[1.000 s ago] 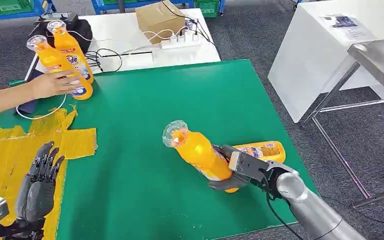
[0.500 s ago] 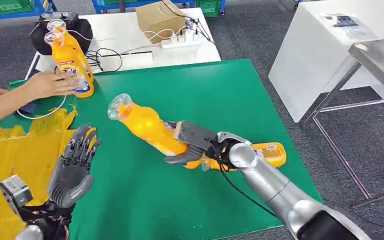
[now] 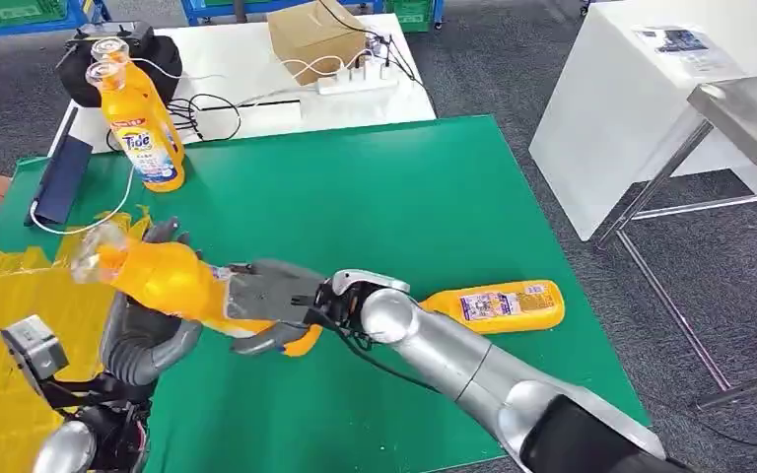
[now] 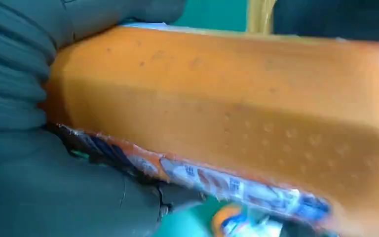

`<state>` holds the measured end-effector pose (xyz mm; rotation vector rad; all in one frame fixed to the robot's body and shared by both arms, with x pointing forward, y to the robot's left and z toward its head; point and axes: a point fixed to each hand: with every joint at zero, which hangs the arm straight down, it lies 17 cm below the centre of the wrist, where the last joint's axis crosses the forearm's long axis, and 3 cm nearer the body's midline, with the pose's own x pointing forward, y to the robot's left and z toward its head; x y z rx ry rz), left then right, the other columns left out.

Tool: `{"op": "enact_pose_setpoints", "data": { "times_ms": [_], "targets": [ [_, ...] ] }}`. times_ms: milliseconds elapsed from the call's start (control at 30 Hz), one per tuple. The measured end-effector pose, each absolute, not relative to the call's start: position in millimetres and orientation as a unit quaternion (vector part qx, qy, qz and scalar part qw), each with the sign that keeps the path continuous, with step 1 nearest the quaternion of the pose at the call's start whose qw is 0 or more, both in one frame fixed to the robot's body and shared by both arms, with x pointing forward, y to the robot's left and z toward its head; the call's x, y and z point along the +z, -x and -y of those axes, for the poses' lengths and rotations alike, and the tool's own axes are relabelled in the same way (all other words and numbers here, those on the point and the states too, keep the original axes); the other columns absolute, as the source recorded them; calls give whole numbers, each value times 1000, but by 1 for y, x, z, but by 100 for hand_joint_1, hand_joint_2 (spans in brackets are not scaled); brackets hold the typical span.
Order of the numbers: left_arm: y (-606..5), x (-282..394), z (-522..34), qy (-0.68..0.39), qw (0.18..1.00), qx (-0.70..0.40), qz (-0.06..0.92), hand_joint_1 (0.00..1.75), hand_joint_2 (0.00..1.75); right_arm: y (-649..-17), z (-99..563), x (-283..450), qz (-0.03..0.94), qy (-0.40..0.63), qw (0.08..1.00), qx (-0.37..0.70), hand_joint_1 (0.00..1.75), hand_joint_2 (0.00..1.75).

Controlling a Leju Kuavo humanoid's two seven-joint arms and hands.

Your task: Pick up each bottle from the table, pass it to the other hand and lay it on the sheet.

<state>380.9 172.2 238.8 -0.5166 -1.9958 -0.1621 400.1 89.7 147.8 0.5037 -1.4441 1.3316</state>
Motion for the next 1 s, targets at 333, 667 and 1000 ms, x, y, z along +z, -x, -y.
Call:
{"op": "enact_pose_setpoints", "data": {
  "times_ms": [333, 667, 1000],
  "targets": [
    [-384, 236, -178, 198, 515, -65, 832, 175, 175, -371, -115, 144, 593, -221, 500, 590, 175, 175],
    [-380, 230, -180, 198, 515, -64, 832, 175, 175, -366, -117, 138, 591, -215, 493, 601, 175, 175],
    [-379, 231, -179, 193, 509, -71, 836, 175, 175, -367, -117, 137, 594, -215, 493, 598, 175, 175]
  ]
}}
